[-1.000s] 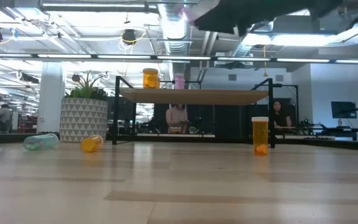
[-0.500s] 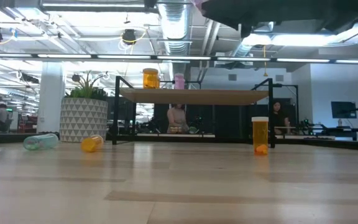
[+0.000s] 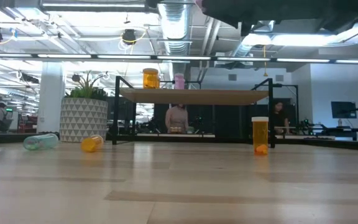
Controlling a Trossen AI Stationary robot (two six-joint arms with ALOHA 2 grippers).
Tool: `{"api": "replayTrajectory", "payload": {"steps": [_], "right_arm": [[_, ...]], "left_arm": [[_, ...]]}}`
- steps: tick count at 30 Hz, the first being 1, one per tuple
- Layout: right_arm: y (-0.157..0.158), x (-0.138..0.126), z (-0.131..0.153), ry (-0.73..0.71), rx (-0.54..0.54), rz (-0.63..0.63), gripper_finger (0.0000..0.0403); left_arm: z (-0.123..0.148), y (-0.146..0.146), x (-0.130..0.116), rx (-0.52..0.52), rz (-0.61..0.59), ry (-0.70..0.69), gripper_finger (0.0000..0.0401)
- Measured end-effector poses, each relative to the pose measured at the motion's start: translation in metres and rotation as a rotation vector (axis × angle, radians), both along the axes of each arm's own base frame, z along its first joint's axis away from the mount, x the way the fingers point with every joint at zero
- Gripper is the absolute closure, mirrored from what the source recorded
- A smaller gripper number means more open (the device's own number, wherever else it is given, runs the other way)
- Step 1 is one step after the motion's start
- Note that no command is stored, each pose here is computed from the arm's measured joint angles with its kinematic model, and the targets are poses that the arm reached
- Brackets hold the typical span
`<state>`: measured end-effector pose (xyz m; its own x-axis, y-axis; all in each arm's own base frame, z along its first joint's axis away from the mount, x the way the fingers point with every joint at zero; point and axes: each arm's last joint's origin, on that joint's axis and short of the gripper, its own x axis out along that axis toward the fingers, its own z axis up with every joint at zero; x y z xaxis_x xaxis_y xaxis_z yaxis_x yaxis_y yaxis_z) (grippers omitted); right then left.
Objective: Pick and place medicine bottles onto shelf by color
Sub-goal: Put the pink bottle aligned with the other pink pill bottle on the shelf
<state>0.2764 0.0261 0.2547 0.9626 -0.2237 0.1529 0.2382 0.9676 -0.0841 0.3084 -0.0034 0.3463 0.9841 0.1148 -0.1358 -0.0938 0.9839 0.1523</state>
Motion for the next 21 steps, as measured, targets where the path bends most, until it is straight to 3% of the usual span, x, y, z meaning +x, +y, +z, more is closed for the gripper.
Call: {"api": "replayTrajectory", "payload": {"steps": [11,21], "right_arm": [[0.0,0.0,0.003,-0.03,0.005,0.0,0.03],[0.0,-0.001,0.006,-0.059,0.006,0.012,0.03]], "left_arm": [[-0.014,-0.004,-0.003,-0.013,-0.037,-0.171,0.016],[-0.015,-0.003,-0.004,-0.014,-0.029,-0.2,0.0161]]}}
